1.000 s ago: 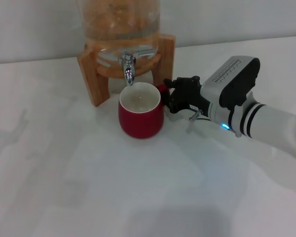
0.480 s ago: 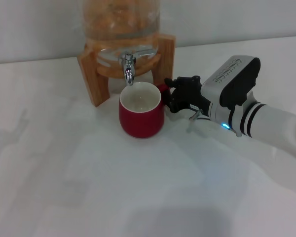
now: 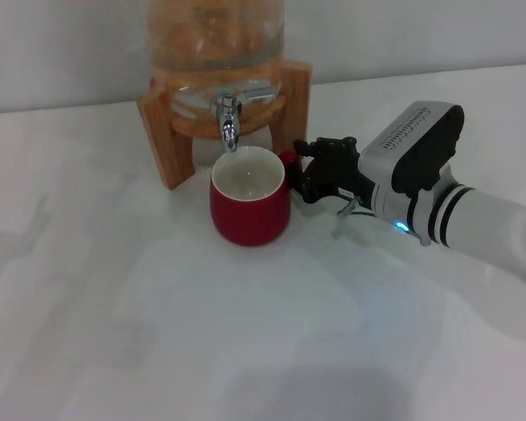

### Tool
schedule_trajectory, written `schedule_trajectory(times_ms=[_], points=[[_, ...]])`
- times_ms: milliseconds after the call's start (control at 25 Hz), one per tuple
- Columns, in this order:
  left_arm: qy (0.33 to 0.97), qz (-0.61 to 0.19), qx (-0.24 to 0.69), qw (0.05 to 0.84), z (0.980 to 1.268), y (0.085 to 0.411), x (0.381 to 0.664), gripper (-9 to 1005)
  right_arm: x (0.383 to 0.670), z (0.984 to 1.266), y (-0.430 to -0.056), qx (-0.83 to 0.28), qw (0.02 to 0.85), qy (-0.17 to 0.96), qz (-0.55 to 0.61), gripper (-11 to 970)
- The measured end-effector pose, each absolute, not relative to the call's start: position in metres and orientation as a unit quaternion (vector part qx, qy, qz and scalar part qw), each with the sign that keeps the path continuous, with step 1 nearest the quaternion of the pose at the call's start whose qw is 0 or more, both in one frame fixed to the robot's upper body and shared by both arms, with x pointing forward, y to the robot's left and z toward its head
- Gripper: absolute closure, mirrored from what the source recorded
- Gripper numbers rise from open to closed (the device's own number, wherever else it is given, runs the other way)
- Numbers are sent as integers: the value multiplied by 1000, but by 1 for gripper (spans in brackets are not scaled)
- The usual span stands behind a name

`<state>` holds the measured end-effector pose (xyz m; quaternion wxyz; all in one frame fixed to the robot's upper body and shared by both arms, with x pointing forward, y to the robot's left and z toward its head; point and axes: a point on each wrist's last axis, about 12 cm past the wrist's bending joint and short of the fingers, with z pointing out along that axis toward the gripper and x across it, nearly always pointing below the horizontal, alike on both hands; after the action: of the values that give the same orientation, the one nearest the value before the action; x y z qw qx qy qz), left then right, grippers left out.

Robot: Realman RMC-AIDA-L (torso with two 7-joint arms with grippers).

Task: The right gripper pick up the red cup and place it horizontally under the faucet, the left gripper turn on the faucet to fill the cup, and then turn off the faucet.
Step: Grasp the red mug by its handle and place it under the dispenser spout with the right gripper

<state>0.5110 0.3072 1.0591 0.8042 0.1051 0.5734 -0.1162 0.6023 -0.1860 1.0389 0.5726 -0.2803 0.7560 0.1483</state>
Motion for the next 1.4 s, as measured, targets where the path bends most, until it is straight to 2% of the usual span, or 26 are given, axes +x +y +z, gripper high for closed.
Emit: schedule_trajectory(times_ms=[1400], points=[[575, -115, 105, 803, 1059, 308, 512, 150, 594, 1032, -195, -269, 572, 760, 150, 627]])
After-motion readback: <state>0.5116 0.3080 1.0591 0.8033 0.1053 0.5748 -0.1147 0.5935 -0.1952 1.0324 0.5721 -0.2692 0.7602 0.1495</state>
